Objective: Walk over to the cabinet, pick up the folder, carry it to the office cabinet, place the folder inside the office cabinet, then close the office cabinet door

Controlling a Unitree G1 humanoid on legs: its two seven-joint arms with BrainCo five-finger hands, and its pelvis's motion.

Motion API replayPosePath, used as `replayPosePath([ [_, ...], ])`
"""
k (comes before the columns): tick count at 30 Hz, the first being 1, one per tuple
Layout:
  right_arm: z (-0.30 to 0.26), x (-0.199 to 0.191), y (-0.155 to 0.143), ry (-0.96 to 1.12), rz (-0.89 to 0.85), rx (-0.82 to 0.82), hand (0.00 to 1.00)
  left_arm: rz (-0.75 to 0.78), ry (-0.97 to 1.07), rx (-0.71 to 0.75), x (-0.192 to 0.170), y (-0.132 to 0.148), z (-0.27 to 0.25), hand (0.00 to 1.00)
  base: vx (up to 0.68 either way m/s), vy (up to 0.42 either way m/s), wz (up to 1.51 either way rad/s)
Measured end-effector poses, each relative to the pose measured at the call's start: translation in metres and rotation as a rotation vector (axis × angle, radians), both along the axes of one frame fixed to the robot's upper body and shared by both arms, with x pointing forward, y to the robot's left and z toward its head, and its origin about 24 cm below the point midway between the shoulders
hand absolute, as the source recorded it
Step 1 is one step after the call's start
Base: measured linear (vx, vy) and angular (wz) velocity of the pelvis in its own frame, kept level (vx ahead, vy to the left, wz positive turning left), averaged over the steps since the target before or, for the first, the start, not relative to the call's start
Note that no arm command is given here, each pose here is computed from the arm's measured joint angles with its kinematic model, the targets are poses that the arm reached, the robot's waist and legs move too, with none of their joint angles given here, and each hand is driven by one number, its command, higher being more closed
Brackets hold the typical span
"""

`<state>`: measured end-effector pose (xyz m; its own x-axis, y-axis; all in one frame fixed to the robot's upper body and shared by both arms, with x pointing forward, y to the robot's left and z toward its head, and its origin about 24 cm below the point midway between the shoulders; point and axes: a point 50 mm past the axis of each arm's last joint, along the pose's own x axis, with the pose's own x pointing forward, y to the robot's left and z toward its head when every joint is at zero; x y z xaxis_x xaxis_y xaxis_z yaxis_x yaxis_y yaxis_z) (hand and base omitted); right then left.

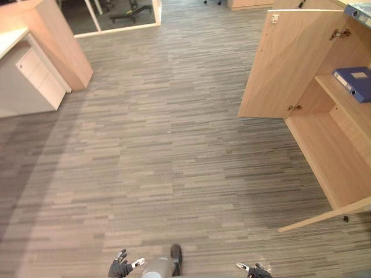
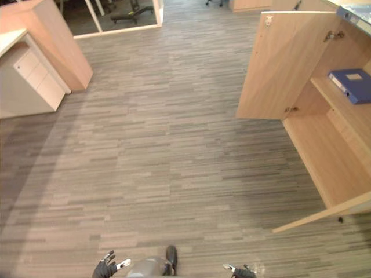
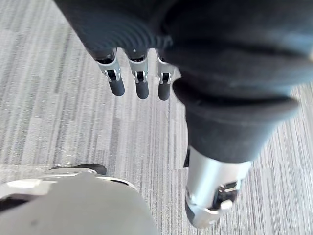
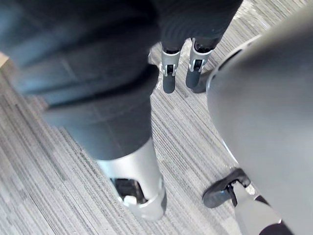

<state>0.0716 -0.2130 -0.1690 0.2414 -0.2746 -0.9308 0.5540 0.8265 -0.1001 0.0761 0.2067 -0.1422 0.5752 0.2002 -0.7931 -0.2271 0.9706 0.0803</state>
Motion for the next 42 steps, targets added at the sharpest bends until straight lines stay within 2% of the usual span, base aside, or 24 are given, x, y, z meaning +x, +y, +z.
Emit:
replayPosePath([
  [4, 0.006, -0.004, -0.026, -0.021, -0.082, -0.057, 0.0, -0.039, -0.031, -0.055, 0.007, -0.017, 0.0, 0.0, 0.35, 0.285, -0.45],
  [6, 0.012, 0.003, -0.042, -0.063, -0.104, -0.104, 0.0, -0.036, -0.041, -0.117, 0.008, -0.036, -0.001, 0.0, 0.28, 0.216, -0.22],
  [8, 0.014, 0.011, -0.041, -0.099, -0.105, -0.109, 0.0, -0.039, -0.032, -0.152, 0.009, -0.046, -0.003, 0.0, 0.22, 0.146, 0.01],
  [11, 0.014, 0.021, -0.027, -0.149, -0.1, -0.084, 0.0, -0.044, -0.035, -0.158, 0.015, -0.047, -0.004, 0.0, 0.1, -0.026, -0.03],
  [13, 0.016, 0.035, -0.01, -0.196, -0.029, -0.067, 0.0, -0.012, -0.035, -0.137, 0.019, -0.037, -0.005, 0.0, 0.0, -0.123, -0.15],
  [16, 0.015, 0.033, 0.005, -0.212, 0.003, -0.045, 0.0, 0.019, -0.02, -0.101, 0.02, -0.025, -0.005, 0.0, 0.02, -0.165, -0.02],
  [23, 0.009, 0.013, 0.013, -0.161, -0.024, -0.01, 0.0, 0.188, -0.039, -0.062, 0.023, -0.008, -0.003, 0.0, 0.25, -0.312, -0.01],
  [26, 0.008, 0.009, 0.01, -0.153, -0.052, -0.008, 0.0, 0.321, -0.041, -0.071, 0.014, -0.003, -0.003, 0.0, 0.47, -0.159, -0.47],
  [30, 0.007, 0.011, 0.008, -0.141, -0.052, -0.003, 0.0, 0.363, -0.06, -0.067, 0.016, -0.002, -0.001, 0.0, 0.32, -0.081, -0.42],
  [40, 0.003, 0.002, 0.008, -0.091, -0.035, 0.0, 0.0, 0.456, -0.062, -0.074, 0.013, -0.007, -0.003, 0.0, 0.29, 0.189, -0.57],
  [42, 0.001, 0.0, 0.018, -0.077, -0.021, 0.023, 0.0, 0.448, -0.047, -0.046, 0.013, 0.004, -0.004, 0.0, 0.5, 0.43, -0.4],
])
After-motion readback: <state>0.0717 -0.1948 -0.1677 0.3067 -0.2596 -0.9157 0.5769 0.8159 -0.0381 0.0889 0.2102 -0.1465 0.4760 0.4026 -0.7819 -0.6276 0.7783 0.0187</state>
